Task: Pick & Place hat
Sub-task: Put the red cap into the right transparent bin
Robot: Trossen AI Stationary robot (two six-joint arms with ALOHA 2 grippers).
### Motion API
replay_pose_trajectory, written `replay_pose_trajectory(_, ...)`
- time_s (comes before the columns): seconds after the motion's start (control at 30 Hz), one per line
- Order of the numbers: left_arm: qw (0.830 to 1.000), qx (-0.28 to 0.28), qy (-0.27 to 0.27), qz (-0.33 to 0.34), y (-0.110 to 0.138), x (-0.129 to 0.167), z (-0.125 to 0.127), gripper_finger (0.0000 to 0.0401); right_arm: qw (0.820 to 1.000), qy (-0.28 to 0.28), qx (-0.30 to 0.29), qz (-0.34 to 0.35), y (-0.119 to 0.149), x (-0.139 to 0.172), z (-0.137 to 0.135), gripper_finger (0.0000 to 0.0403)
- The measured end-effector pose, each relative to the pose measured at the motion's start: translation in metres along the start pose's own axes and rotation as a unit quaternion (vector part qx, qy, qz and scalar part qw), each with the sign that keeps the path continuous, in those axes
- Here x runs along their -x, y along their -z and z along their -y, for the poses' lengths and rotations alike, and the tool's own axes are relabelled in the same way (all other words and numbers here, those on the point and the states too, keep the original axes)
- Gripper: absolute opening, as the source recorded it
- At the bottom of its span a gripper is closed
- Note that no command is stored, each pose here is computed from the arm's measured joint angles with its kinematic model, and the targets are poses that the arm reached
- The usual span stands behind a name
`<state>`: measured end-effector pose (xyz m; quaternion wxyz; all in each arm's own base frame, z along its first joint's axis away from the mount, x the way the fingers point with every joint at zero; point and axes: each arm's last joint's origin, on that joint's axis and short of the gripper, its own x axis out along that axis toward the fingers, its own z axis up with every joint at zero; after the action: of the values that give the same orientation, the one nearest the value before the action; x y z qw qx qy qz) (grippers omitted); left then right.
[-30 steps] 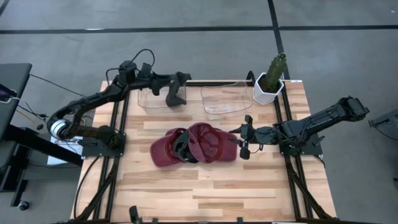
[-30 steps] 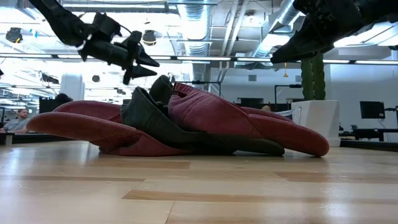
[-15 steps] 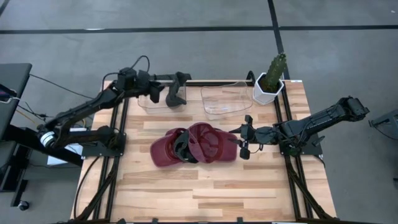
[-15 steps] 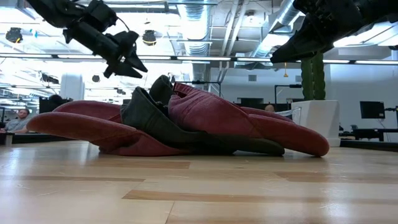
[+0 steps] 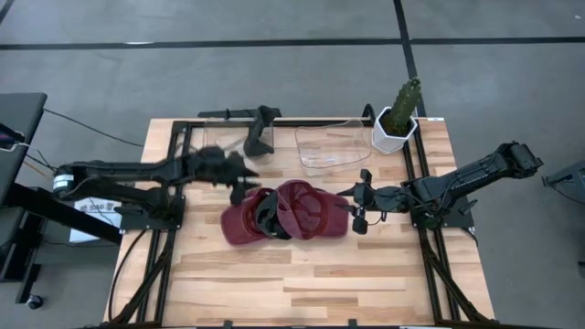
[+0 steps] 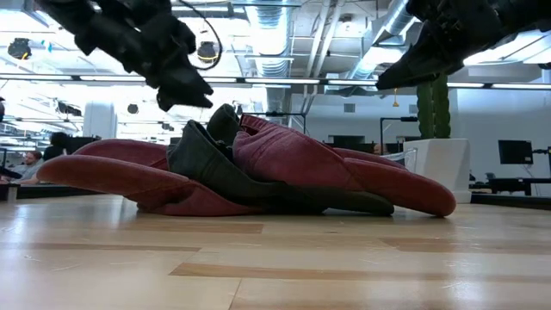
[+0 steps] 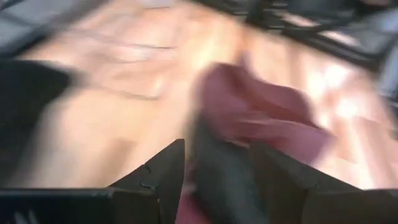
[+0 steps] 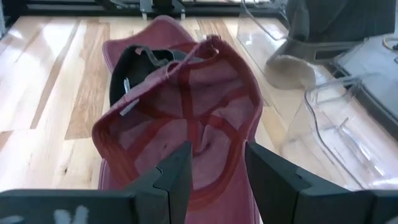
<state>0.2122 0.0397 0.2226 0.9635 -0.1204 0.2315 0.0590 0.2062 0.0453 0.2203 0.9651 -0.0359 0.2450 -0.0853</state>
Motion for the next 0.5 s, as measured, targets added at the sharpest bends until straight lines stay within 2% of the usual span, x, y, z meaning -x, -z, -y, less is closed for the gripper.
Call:
replay_pose_trajectory(0.07,0.999,-0.012,0.031,0.014,0.006,-0.003,0.018,0.0177,1.0,0.001,-0.003,-0.006,0.001,0.0,0.0,0.014)
replay_pose_trajectory(0.13,0.999,-0.027,0.036,0.025,0.011,-0.003,0.033,0.0177,1.0,0.002,-0.006,-0.012,0.002,0.0,0.0,0.014)
replay_pose_trajectory(0.33,0.999,-0.034,0.008,0.03,0.028,-0.001,0.065,0.0177,0.997,0.059,-0.009,-0.049,0.011,0.0,0.005,0.014)
replay_pose_trajectory(0.5,0.998,-0.042,-0.031,0.018,0.042,-0.005,0.072,0.0177,0.988,0.108,-0.057,-0.09,0.023,-0.001,0.017,0.014)
